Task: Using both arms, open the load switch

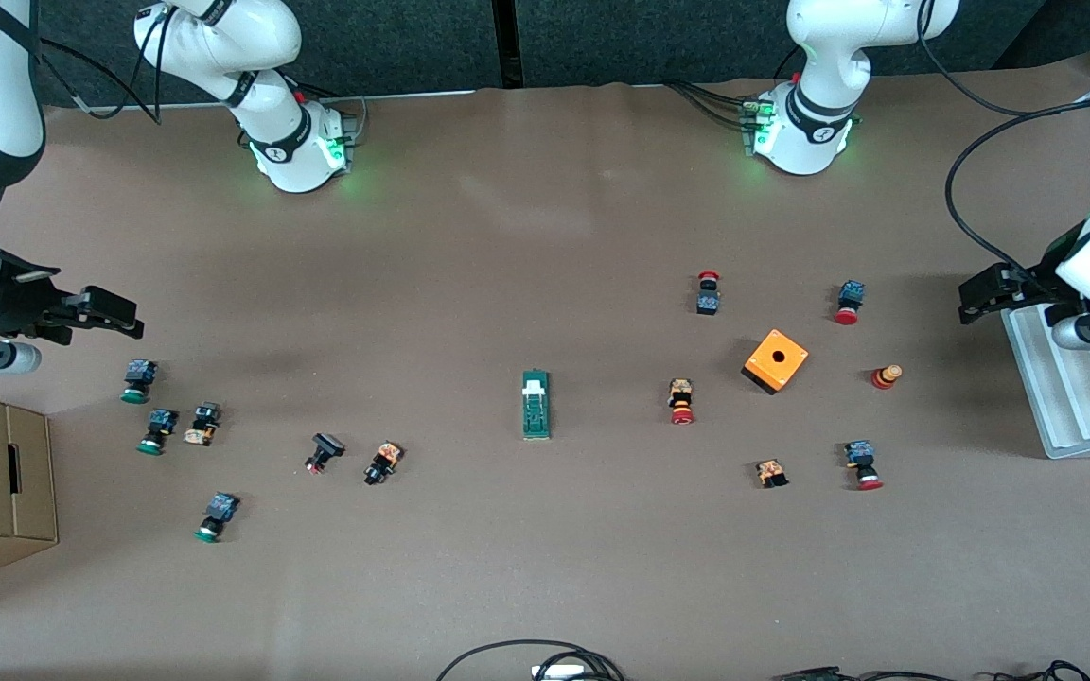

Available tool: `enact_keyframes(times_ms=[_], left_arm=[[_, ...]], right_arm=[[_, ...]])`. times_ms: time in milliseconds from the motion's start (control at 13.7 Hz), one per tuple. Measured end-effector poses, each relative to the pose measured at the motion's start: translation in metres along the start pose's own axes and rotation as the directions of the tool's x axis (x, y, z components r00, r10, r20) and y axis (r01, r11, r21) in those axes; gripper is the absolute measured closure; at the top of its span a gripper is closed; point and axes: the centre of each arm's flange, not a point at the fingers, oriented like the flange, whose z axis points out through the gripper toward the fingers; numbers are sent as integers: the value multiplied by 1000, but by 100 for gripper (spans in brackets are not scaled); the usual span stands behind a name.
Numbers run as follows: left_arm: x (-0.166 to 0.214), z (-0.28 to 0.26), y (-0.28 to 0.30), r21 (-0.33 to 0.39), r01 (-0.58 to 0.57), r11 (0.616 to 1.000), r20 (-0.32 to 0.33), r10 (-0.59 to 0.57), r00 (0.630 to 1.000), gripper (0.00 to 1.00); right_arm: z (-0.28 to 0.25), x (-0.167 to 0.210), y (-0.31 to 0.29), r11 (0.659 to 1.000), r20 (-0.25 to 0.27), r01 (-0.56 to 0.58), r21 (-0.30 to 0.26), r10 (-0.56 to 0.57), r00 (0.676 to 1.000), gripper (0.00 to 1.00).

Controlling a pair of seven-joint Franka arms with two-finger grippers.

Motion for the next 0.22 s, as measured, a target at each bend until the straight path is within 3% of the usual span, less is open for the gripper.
enact_keyframes(times_ms=[219], left_arm=[[1,-1,3,-1,-5,1000,-2,5,1000,0]], right_arm=[[-1,0,0,1000,-1,1,0,-1,1000,0]])
